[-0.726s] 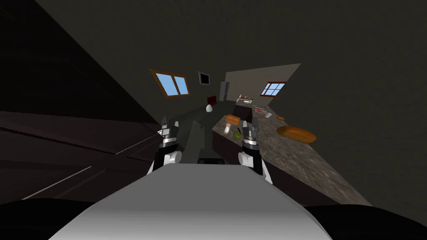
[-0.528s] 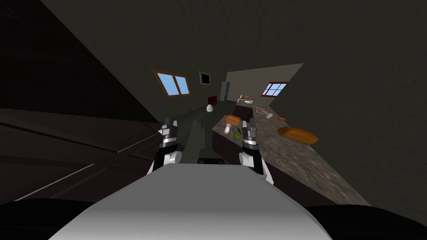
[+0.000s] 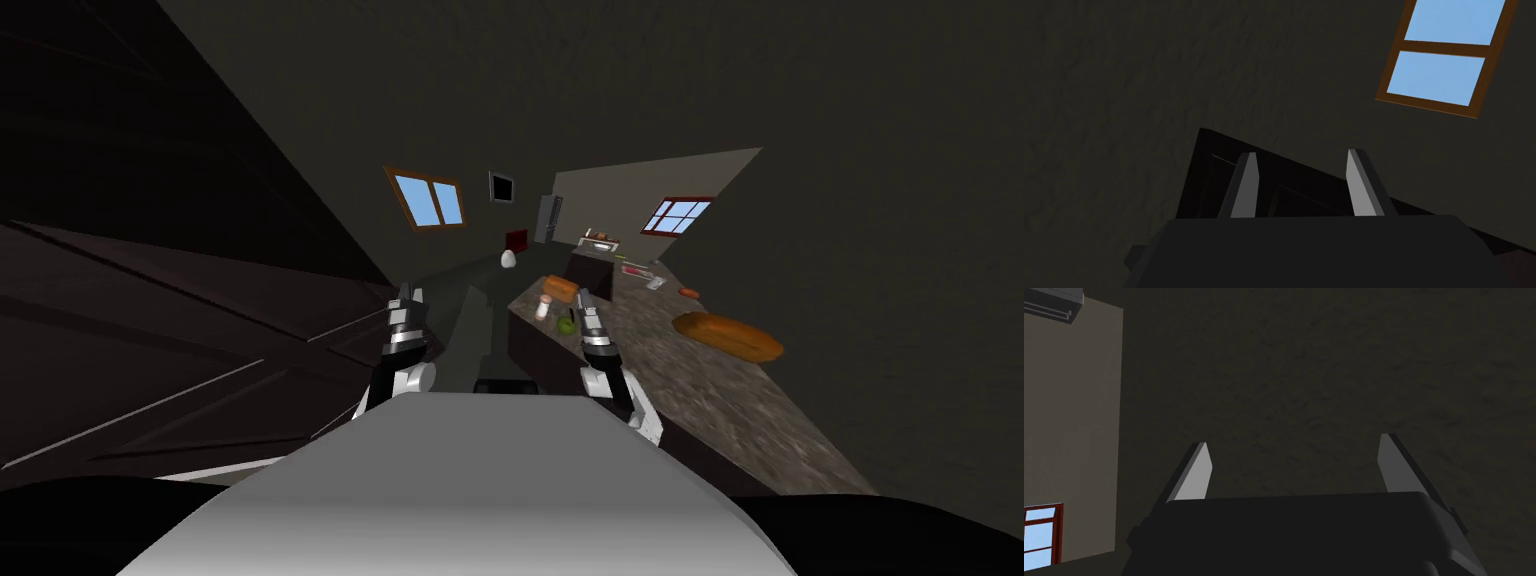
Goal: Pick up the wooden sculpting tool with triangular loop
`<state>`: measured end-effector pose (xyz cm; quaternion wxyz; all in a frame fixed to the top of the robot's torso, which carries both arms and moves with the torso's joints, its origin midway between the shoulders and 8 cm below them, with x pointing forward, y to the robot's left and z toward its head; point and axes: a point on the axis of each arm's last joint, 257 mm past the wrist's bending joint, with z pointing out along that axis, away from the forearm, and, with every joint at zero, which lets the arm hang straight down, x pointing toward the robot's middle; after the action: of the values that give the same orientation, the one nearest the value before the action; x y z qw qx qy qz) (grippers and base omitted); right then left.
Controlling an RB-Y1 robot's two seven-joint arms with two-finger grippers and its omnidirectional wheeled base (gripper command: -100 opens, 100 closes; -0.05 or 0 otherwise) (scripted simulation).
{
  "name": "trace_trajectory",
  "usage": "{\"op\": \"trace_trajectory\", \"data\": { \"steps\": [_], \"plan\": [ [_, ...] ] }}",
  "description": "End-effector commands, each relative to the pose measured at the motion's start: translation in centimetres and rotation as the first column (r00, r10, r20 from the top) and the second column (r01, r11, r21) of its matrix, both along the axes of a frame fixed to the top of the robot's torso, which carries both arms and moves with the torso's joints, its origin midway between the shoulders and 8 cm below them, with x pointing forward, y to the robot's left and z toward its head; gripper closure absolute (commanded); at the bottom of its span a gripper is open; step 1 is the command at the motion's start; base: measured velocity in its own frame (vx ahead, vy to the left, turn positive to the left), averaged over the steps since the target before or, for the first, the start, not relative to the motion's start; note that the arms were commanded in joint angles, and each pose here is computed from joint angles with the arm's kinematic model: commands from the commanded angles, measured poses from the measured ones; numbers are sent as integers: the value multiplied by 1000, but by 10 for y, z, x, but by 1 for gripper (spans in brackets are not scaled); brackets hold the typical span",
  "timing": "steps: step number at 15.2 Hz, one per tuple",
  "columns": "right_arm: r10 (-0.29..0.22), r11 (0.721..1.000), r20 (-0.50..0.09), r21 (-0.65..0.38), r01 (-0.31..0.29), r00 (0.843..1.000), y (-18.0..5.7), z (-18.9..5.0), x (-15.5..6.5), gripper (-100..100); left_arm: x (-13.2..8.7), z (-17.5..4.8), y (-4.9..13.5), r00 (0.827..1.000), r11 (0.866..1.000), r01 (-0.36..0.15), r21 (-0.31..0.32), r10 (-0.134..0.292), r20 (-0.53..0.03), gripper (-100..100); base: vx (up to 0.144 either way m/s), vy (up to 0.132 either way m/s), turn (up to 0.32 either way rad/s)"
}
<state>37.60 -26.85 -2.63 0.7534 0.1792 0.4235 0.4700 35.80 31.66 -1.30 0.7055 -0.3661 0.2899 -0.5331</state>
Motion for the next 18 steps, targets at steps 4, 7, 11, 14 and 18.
{"op": "trace_trajectory", "data": {
  "steps": [4,7,11,14,18],
  "plan": [
    [-61,966,-37,-255,49,997,-3,-33,14,-100,0,0,0,1000,1000,0,0,0,0,0,-59,-128,169],
    [-81,941,-43,-333,62,996,-5,-43,18,-100,0,0,0,1000,1000,0,0,0,0,0,-47,-105,127],
    [-122,870,-46,-487,85,991,-12,-64,27,-100,0,0,0,1000,1000,0,0,0,0,0,-64,-101,164],
    [-160,770,-39,-630,100,986,-23,-86,35,-100,0,0,0,1000,1000,0,0,0,0,0,-63,-103,148],
    [-193,643,-22,-758,110,981,-37,-107,43,-100,0,0,0,1000,1000,0,0,0,0,0,-61,-99,178]
  ]
}}
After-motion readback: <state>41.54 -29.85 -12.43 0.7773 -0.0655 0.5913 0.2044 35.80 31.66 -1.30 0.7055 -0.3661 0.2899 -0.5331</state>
